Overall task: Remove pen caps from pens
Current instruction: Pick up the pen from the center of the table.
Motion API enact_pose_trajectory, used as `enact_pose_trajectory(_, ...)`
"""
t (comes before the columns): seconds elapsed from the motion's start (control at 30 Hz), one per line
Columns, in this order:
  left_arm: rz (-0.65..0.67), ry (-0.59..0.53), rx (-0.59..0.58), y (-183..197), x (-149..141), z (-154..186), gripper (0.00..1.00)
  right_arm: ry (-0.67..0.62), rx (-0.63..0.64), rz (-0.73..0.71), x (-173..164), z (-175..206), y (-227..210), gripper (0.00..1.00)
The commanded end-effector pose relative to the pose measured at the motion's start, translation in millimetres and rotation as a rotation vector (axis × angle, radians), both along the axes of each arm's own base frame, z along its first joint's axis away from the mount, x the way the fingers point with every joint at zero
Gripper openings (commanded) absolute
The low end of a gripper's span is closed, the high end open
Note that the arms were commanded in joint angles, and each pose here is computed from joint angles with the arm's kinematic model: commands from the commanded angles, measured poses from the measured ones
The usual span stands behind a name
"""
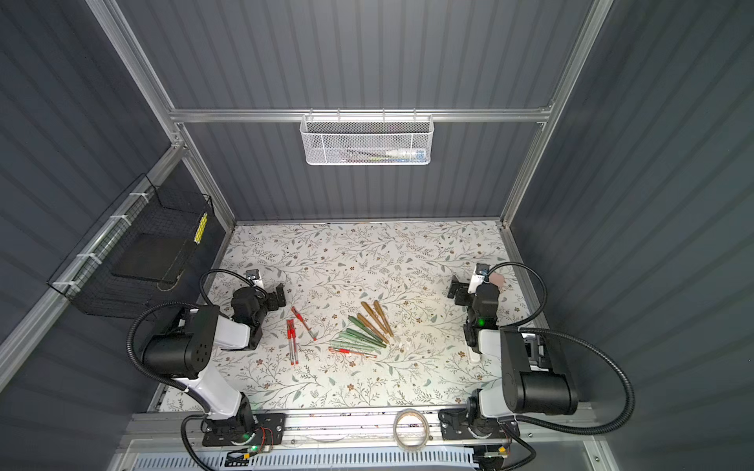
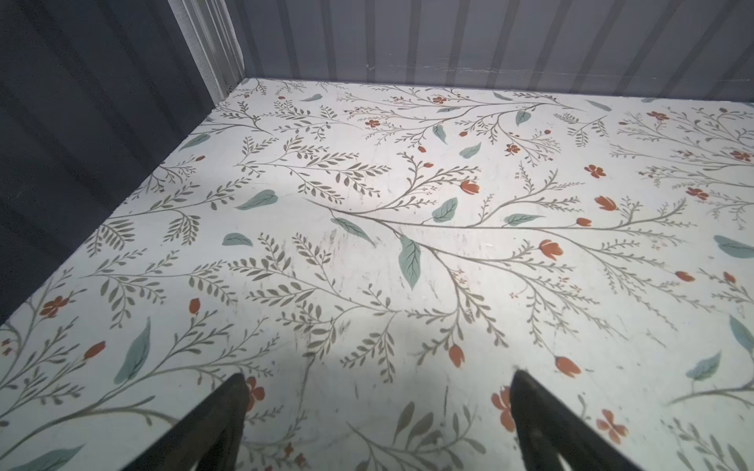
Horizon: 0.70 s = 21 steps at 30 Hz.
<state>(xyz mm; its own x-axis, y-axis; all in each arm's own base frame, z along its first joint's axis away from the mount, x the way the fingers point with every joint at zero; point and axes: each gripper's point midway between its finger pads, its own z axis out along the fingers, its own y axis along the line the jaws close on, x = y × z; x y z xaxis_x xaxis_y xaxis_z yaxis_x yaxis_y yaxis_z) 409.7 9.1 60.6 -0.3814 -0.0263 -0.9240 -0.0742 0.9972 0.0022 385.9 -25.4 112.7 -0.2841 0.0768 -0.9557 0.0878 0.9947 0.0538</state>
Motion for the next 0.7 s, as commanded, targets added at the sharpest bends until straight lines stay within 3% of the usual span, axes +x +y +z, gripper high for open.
enact_pose_trajectory(0.0,-0.011,-0.019,-0.003,-2.2,5.8,7.1,1.00,-0.019,-0.004,0.032,1.2,4.7,4.1,0.99)
enact_pose_trajectory(0.67,-0.012,-0.021,-0.002,-2.4,5.6,7.5,1.00,-0.017,-0.004,0.032,0.6,4.0,4.1,0.99)
